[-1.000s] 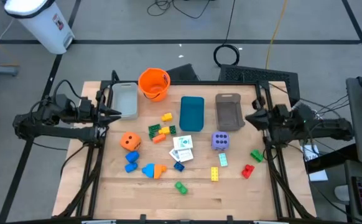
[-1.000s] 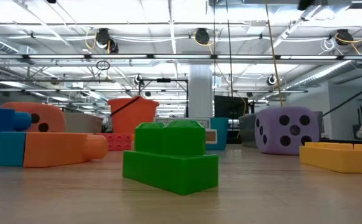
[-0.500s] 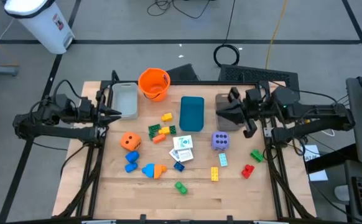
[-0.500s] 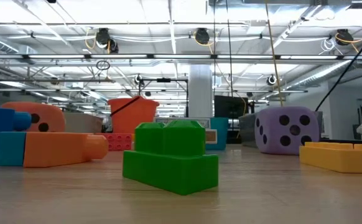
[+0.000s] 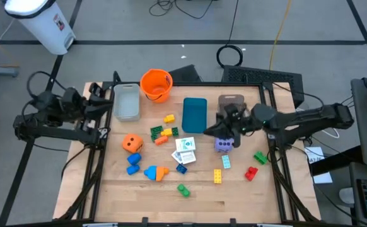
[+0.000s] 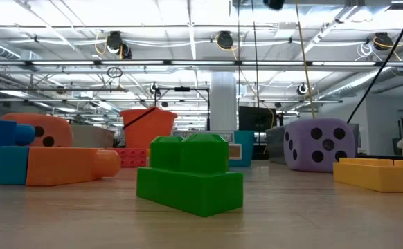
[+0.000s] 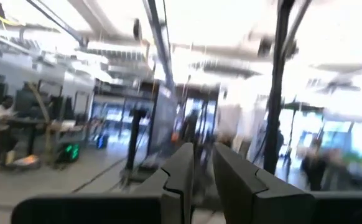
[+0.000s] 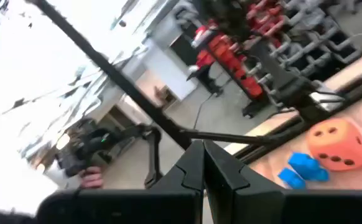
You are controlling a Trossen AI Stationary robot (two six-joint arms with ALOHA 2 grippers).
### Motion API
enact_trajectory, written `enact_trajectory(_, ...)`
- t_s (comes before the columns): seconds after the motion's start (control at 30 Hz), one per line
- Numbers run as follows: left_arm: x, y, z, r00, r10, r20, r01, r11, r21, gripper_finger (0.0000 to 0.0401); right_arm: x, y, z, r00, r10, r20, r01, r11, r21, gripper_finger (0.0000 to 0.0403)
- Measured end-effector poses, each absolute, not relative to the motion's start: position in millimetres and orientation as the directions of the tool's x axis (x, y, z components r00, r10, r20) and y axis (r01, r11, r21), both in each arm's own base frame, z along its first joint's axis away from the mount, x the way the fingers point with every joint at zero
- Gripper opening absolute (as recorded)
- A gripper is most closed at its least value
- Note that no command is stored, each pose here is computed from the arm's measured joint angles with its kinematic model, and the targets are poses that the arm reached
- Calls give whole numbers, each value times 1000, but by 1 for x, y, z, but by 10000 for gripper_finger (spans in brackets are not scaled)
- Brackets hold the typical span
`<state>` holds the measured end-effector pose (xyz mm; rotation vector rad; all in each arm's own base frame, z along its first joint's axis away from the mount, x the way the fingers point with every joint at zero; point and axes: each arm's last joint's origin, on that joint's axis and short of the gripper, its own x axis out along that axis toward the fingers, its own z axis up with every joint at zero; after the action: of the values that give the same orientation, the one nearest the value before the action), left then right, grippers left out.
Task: Pick & Place Toys
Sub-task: Put the blue deck of cards into the gray bin
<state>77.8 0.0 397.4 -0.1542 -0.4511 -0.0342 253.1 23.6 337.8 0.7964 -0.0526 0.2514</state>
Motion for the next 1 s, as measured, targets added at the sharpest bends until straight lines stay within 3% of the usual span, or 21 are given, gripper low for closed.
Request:
enact_trajectory(0.1,76,0,402,875,1,484,94,981,-172,67,258,21,316,977,154,145,-211,668,713,0)
enact_trajectory(0.27,73,0,407,846,1,534,101,982,-161,67,256,-8,301,982,-8,187,-152,543,826,0)
enact_trajectory(0.53,72,0,408,835,2,551,89,986,-138,67,228,-53,351,885,-161,437,-221,680,699,0)
enact_trajectory(0.67,72,0,408,835,2,550,100,983,-154,67,213,-57,370,800,-170,575,-276,747,605,0)
enact_trajectory(0.83,72,0,408,838,2,546,100,983,-157,67,206,-55,376,777,-162,609,-254,804,538,0)
enact_trajectory(1.0,73,0,406,851,2,525,110,977,-181,67,206,-55,376,779,-161,606,-259,798,545,0)
